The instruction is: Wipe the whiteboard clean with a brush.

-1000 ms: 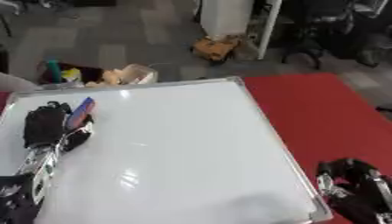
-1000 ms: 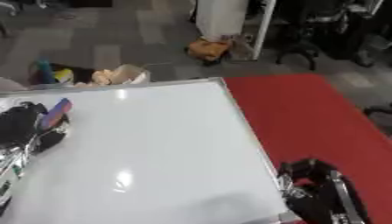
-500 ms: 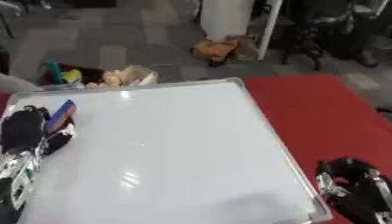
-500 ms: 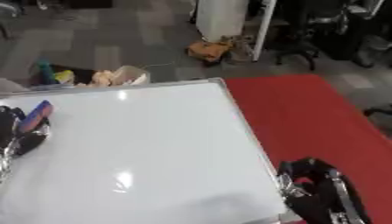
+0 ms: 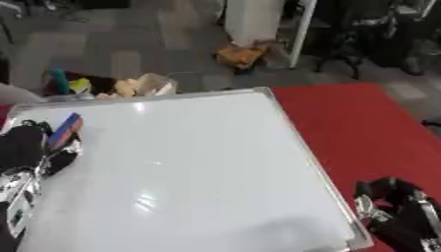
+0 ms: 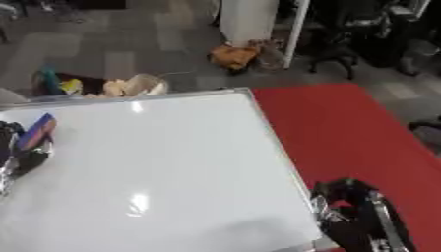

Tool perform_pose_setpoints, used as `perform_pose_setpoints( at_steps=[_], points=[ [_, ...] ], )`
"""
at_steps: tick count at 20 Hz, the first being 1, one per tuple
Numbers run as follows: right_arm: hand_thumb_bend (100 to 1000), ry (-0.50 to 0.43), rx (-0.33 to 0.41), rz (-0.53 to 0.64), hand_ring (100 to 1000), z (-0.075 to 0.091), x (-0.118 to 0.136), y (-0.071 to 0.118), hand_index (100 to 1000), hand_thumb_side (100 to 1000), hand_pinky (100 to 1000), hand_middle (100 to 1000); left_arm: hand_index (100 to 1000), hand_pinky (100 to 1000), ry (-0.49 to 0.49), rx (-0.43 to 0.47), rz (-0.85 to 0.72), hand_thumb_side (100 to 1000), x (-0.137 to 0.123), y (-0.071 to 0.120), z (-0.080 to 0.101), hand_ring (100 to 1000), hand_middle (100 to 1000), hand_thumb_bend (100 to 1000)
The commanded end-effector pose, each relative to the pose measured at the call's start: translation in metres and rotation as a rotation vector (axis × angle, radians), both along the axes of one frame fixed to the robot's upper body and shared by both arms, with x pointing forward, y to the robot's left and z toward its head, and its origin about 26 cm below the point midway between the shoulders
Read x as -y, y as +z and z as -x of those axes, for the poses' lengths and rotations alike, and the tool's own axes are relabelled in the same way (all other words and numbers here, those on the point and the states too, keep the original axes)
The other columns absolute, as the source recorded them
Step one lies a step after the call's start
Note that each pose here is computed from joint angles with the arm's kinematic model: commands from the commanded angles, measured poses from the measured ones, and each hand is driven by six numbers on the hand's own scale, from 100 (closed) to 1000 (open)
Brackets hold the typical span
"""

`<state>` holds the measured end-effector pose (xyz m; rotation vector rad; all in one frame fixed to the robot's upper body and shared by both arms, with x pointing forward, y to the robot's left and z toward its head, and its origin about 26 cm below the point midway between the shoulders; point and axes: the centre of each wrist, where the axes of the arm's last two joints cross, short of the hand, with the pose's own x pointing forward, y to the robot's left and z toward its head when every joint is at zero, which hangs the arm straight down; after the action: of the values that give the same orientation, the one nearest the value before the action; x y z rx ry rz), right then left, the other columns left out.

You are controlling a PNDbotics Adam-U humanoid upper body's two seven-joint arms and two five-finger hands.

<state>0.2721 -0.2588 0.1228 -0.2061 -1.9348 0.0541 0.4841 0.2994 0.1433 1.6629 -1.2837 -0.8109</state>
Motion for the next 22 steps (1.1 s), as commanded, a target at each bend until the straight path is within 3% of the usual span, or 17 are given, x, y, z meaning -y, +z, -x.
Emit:
perform_pose_setpoints(
  at_steps=[1,7,12,22],
  points=[
    [100,-0.004,0.016,0.013,477,0.0,0.003,0.005,485,109,177,359,481,333,-0.124,0.047,-0.027,226,0.028,0.007,-0.001,391,338,176],
    [100,-0.006,0.014,0.015,477,0.0,0.004,0.004,485,108,177,358,484,341,-0.382,0.104,-0.075,239,0.072,0.032,0.008,395,342,178],
    [100,-0.003,0.014,0.019,476,0.0,0.004,0.005,485,108,177,358,486,346,-0.574,0.099,-0.108,253,0.098,0.045,0.022,397,345,185],
    [100,-0.011,0.013,0.026,476,0.001,0.007,0.005,486,108,177,358,490,354,-0.875,0.004,-0.169,277,0.112,0.055,0.059,405,347,200]
  ],
)
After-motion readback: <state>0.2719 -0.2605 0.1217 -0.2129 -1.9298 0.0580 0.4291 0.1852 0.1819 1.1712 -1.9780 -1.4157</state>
